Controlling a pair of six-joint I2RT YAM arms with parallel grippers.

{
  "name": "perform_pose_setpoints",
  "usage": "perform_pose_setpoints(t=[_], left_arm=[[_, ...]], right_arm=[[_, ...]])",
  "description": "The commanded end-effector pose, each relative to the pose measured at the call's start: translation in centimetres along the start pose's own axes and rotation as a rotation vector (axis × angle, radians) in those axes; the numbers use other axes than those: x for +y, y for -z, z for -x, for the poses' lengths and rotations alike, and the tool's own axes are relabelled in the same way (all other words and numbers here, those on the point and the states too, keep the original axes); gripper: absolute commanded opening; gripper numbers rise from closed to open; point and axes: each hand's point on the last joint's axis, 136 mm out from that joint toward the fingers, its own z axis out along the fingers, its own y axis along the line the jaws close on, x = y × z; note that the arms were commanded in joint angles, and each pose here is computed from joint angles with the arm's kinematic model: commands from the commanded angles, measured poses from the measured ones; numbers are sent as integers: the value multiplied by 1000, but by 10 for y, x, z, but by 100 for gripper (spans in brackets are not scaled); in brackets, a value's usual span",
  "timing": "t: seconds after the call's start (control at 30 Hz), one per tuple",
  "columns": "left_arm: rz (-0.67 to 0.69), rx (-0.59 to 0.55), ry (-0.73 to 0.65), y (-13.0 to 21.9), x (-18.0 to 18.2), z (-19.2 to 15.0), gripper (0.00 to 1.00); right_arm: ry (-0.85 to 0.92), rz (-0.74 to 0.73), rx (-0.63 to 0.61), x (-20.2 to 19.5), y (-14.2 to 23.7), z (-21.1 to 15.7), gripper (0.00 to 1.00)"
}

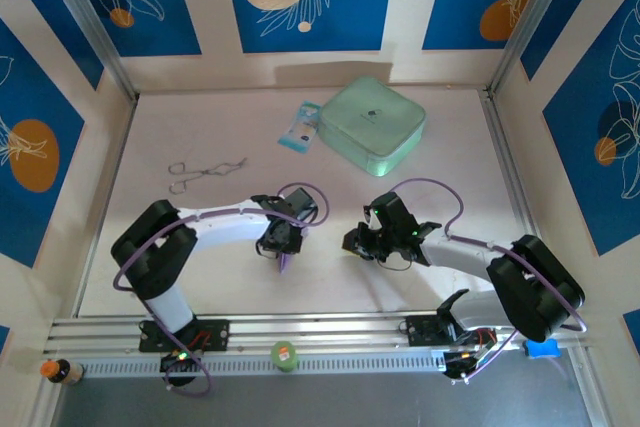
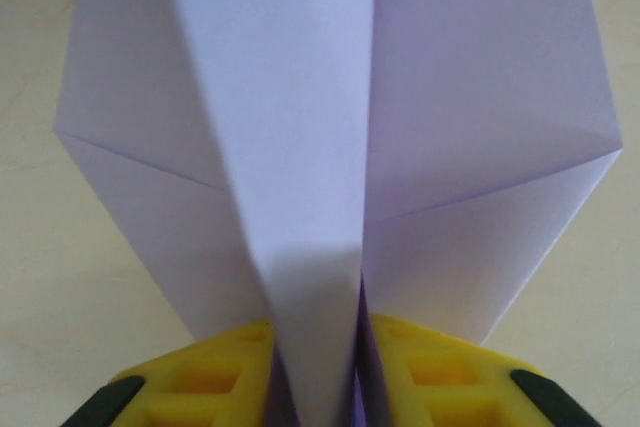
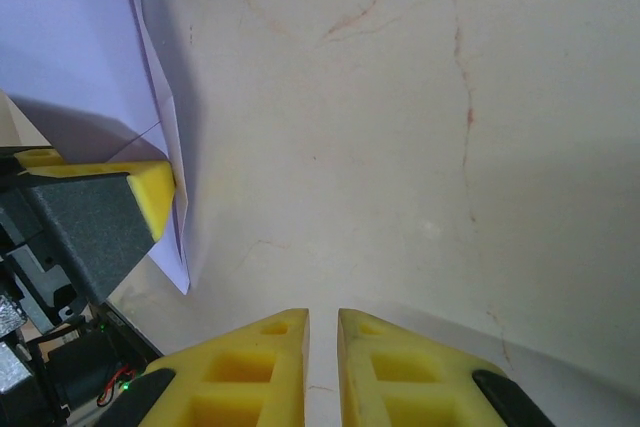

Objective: Fold a paper plane with a square sheet of paper (pick it up from the middle)

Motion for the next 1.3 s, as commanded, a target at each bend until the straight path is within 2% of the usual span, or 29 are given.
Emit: perform_pose_setpoints(t=[0.0,0.3,0.67,0.9,1.13,1.27], left_arm=[[53,103,2,-21,5,-26,30],[106,117,62,-24,0,-25,42],[132,112,171,-24,-7,-22,48],[101,10,167,15,-18,1,50],[51,-87,184,52,-18,15,51],[8,-155,192,72,-14,20,51]], right_arm=[[17,14,20,5,1,-2,16],[48,20,-11,9,15,-1,16],[80,39,-70,10,43,4,17],[120,48,-129,13,64,12,19],[158,-4,-259,11,93,31,25],[156,-97,-376,2,115,51,37]])
